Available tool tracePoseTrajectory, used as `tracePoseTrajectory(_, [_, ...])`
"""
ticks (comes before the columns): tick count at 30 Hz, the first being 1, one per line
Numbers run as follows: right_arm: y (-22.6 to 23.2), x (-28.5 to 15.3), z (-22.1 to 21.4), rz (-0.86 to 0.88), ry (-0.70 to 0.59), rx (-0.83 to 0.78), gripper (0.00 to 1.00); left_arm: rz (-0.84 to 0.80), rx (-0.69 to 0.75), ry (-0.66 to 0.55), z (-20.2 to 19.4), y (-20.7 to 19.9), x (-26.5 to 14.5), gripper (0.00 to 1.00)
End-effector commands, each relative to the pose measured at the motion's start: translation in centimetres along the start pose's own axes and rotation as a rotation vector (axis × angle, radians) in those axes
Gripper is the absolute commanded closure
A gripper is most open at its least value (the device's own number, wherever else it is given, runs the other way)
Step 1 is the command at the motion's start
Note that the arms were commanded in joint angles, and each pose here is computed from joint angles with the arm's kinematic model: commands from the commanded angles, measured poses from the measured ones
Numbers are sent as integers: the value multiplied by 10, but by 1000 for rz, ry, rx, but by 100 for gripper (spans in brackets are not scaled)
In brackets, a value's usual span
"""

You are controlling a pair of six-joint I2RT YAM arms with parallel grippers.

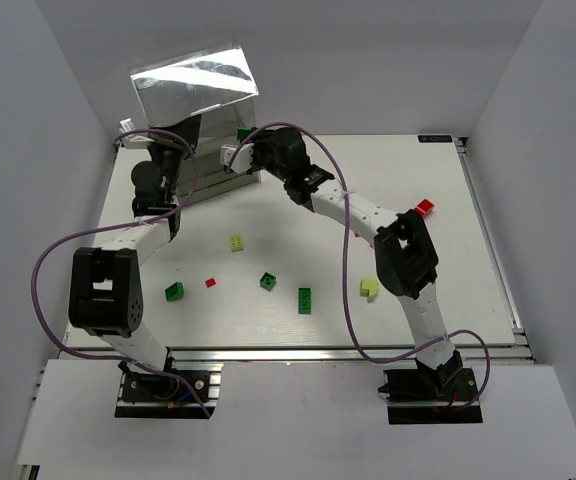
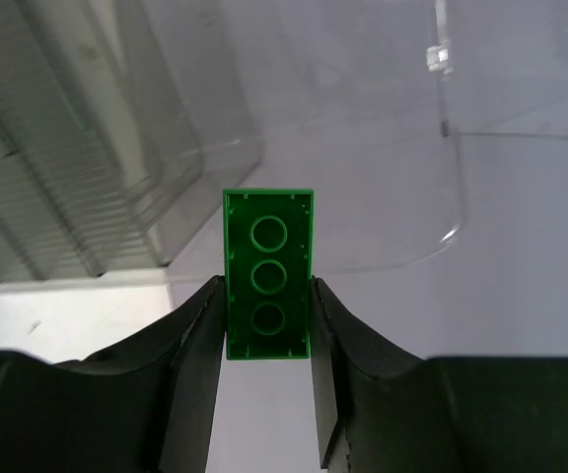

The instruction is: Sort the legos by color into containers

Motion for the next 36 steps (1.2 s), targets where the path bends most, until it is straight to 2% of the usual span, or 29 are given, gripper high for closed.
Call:
tracePoseTrajectory(1, [-27, 10, 10, -223, -44, -66, 100, -79, 12, 6, 12, -31, 5, 77])
tracePoseTrajectory(19, [-13, 41, 32, -331, -277, -95, 100, -71, 27, 4, 17, -42, 4, 77])
tracePoseTrajectory(26, [3, 68, 27, -370, -310, -151, 100, -58, 38, 9, 16, -41, 1, 77])
tracePoseTrajectory(36, [18, 84, 24, -436, -344, -202, 100, -53, 45, 25, 14, -38, -1, 77])
Point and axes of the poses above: each gripper's point midway between its finger pads, its own x axis out along the fingers, its own y axis along the line the jaws close on, z = x × y, the point moved 10 cm from there along -x, back along the fingers, and after that the axes turned 6 degrees about -x, right-handed, at the moved point
